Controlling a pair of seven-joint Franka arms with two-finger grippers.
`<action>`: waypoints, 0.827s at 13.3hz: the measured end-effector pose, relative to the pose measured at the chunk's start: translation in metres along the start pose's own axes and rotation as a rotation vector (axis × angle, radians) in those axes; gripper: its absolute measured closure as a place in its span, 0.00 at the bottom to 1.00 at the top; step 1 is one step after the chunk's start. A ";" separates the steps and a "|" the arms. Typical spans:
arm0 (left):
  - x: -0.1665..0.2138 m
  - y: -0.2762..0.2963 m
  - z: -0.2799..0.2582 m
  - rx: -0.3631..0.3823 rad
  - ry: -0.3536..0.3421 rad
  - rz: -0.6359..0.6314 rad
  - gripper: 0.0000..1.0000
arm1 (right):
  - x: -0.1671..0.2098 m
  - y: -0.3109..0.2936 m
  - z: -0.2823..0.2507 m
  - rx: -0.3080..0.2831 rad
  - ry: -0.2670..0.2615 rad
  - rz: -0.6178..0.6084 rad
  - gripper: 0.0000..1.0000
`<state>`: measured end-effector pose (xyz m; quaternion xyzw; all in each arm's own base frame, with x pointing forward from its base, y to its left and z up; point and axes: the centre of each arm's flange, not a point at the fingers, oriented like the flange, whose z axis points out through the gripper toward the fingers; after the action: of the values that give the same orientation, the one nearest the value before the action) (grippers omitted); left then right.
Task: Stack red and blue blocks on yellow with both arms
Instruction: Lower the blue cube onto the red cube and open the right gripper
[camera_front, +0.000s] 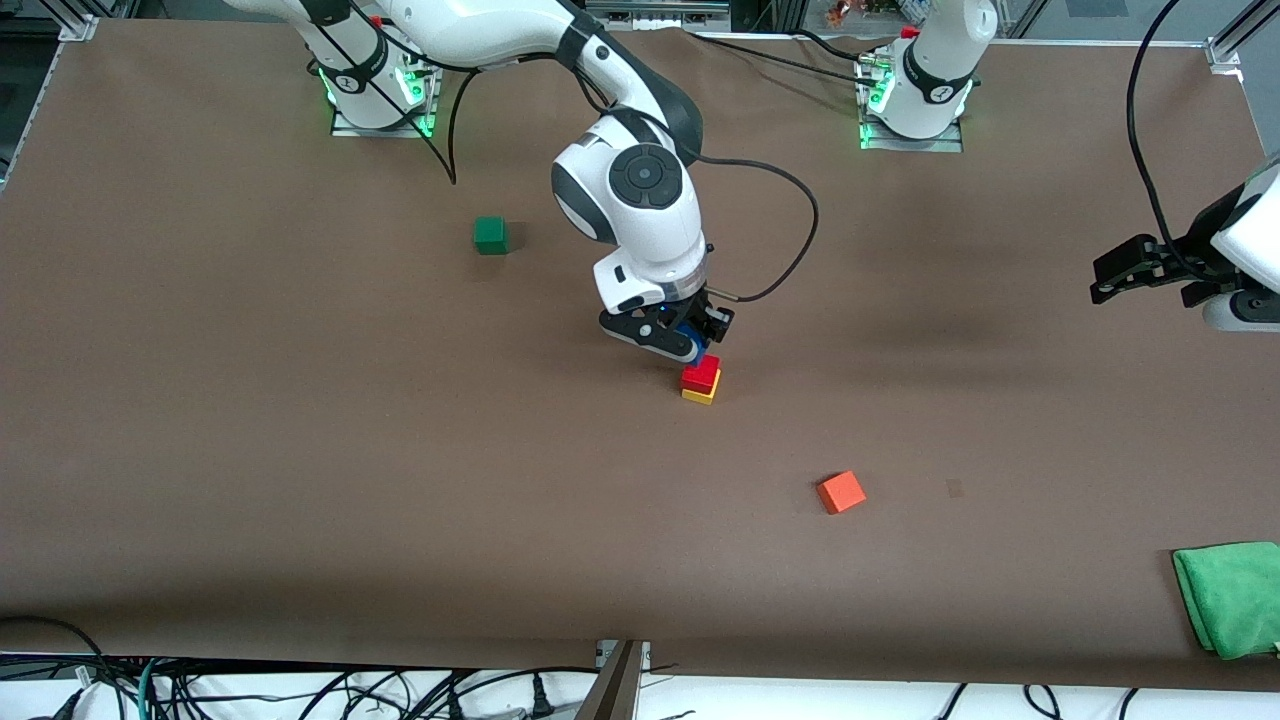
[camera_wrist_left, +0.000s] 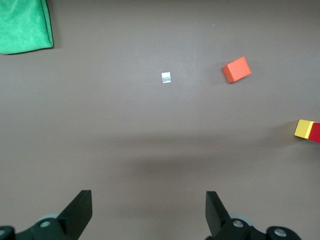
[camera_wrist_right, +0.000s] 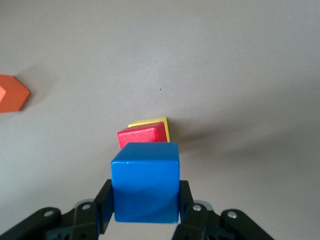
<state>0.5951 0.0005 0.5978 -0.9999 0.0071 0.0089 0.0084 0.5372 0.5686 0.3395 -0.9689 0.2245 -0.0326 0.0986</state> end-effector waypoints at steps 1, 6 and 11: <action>0.000 0.000 0.000 0.000 0.000 -0.001 0.00 | 0.000 -0.001 0.005 0.010 0.004 0.011 0.45; 0.000 0.000 0.000 0.000 0.000 -0.001 0.00 | -0.004 -0.008 0.020 0.038 0.012 0.027 0.45; 0.000 -0.001 0.000 0.000 0.000 -0.001 0.00 | -0.001 -0.008 0.025 0.044 0.018 0.030 0.45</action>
<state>0.5951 0.0013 0.5978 -0.9999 0.0064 0.0089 0.0085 0.5422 0.5807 0.3163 -0.9627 0.2390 -0.0449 0.1185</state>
